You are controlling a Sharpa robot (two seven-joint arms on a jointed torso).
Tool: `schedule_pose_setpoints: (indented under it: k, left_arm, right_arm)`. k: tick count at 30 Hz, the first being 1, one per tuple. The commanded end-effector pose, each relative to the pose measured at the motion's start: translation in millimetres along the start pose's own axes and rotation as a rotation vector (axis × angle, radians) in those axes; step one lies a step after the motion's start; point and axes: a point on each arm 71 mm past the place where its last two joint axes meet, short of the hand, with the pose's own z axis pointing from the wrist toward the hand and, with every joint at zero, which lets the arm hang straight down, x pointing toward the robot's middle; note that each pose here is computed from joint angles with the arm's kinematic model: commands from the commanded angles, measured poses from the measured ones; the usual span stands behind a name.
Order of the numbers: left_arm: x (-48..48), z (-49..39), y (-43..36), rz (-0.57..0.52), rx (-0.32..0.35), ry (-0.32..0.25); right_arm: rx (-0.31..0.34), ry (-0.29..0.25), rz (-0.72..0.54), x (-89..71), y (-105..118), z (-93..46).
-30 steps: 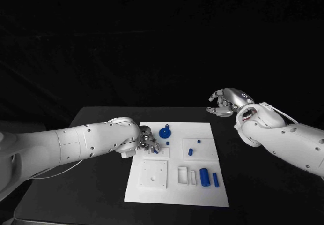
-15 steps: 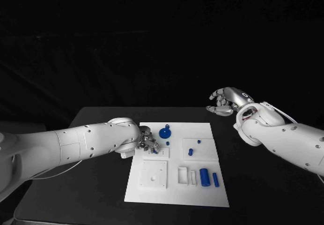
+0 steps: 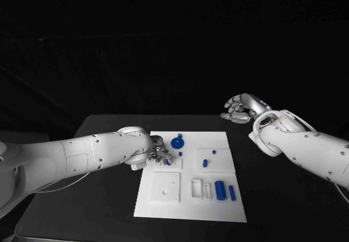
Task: Assemble the parts on the task board
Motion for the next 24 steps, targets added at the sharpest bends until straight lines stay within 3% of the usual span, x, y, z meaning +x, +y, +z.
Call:
schedule_pose_setpoints:
  k: [1, 12, 24]
  left_arm:
    - [1.7, 0.3, -3.4, 0.007, 0.019, 0.007]
    - [0.4, 1.3, -1.8, 0.012, 0.016, 0.007]
    - [0.3, 2.8, -1.2, 0.020, 0.011, 0.023]
  right_arm:
    - [-0.017, 0.021, 0.047, 1.7, 2.3, 0.6]
    - [-0.002, 0.061, 0.121, 5.1, 0.3, 2.1]
    - [0.011, 0.071, 0.158, 5.9, -1.6, 3.2]
